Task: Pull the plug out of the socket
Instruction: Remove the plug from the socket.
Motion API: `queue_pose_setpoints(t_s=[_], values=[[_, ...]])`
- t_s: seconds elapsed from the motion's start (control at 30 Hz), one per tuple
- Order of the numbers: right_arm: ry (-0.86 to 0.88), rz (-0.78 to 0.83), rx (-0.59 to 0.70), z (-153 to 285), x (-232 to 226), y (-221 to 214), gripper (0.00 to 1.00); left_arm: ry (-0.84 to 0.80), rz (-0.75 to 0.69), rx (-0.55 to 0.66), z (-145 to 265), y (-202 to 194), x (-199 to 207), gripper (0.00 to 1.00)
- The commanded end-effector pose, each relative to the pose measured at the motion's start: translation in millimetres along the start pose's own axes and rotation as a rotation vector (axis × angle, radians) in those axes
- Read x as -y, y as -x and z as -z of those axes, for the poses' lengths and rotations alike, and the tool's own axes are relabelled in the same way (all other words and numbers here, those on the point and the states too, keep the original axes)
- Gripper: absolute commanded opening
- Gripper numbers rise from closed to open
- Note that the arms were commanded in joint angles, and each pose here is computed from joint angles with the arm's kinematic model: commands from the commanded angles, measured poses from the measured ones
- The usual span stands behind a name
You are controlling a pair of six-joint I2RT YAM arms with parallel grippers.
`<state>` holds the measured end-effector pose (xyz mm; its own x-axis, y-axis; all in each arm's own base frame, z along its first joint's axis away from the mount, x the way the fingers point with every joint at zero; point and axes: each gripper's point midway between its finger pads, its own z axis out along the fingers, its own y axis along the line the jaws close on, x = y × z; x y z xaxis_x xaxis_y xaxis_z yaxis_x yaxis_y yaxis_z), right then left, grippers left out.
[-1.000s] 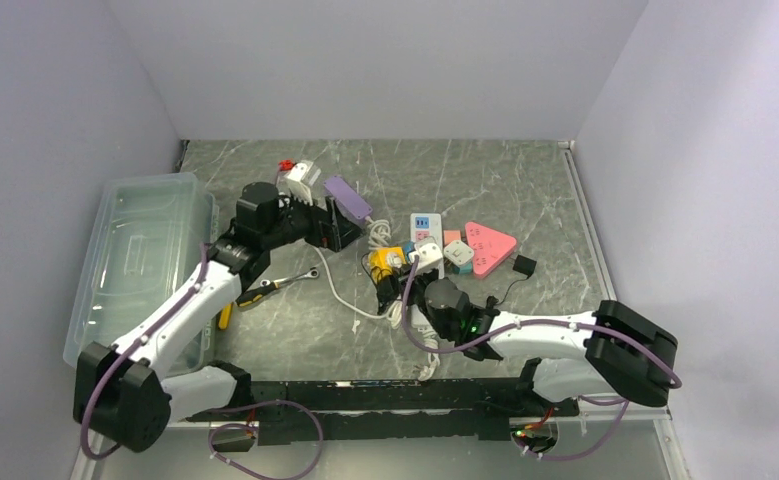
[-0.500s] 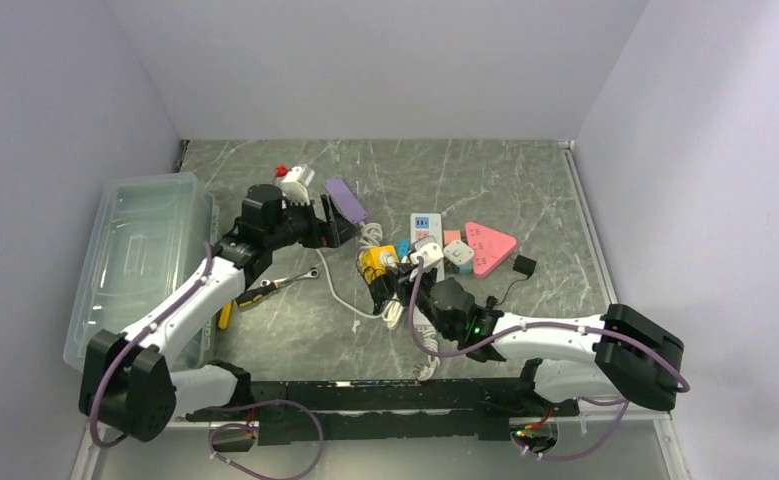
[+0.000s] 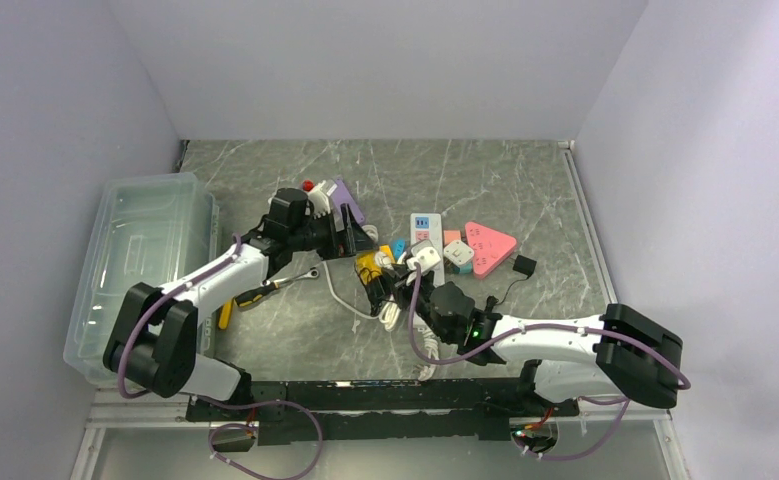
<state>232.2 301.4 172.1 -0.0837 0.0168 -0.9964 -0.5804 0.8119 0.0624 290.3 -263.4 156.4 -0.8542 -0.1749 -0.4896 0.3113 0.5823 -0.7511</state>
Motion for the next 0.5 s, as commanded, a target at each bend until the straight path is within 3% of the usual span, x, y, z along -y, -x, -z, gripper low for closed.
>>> queue_pose_setpoints(t_s=[0.0,0.47], values=[[0.010,-0.180,0.310,-2.1,-11.6,103.8,0.00,-0.077,0.033,0.016,-3.1,7.1,16.2,0.90],[-0.145,-0.244,0.321,-5.3,2.1,96.2,0.00,-0.042,0.121,0.016,-5.4,4.7,9.0,0.92]])
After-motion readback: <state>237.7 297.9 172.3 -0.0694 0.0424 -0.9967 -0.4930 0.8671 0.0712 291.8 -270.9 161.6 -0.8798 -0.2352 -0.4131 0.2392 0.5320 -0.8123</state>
